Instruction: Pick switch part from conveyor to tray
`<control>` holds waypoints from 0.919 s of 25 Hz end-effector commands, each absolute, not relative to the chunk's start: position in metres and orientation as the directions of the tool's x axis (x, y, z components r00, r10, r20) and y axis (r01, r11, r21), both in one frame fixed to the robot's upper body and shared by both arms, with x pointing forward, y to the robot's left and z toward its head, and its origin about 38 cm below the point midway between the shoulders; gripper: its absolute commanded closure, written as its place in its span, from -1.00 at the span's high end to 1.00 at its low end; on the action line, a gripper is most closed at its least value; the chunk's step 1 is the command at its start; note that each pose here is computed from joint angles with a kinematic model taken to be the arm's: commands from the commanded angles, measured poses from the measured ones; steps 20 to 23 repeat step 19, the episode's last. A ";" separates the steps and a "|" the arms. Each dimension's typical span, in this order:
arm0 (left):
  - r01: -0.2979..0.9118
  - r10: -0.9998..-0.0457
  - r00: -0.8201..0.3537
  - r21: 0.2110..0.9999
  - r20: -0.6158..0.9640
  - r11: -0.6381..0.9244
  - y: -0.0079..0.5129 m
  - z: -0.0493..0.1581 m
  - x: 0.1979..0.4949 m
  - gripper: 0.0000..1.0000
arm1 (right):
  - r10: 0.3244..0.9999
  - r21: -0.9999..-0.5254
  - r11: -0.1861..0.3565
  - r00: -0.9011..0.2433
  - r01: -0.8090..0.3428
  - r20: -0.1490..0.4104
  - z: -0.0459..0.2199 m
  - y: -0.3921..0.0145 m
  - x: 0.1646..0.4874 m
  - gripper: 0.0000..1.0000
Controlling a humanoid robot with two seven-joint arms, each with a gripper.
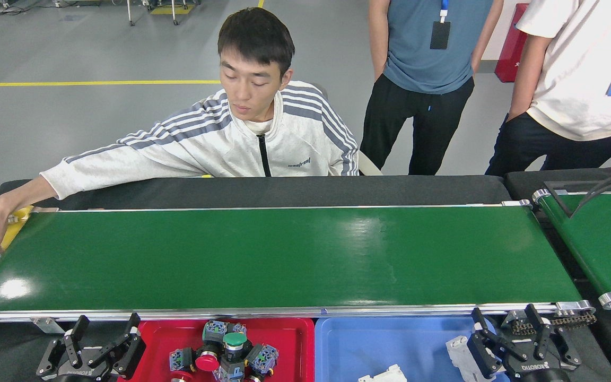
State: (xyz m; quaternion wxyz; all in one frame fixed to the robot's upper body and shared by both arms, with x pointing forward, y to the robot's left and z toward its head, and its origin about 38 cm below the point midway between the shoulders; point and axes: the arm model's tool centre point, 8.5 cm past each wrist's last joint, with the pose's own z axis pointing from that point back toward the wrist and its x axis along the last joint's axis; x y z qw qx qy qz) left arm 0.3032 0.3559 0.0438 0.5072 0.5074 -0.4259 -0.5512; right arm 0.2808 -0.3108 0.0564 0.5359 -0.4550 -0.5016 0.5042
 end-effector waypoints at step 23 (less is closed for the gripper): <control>0.123 -0.987 0.078 0.984 -0.143 -0.132 0.404 0.056 0.305 1.00 | 0.997 -0.995 0.077 -0.005 -0.066 0.077 0.058 -0.313 0.274 0.98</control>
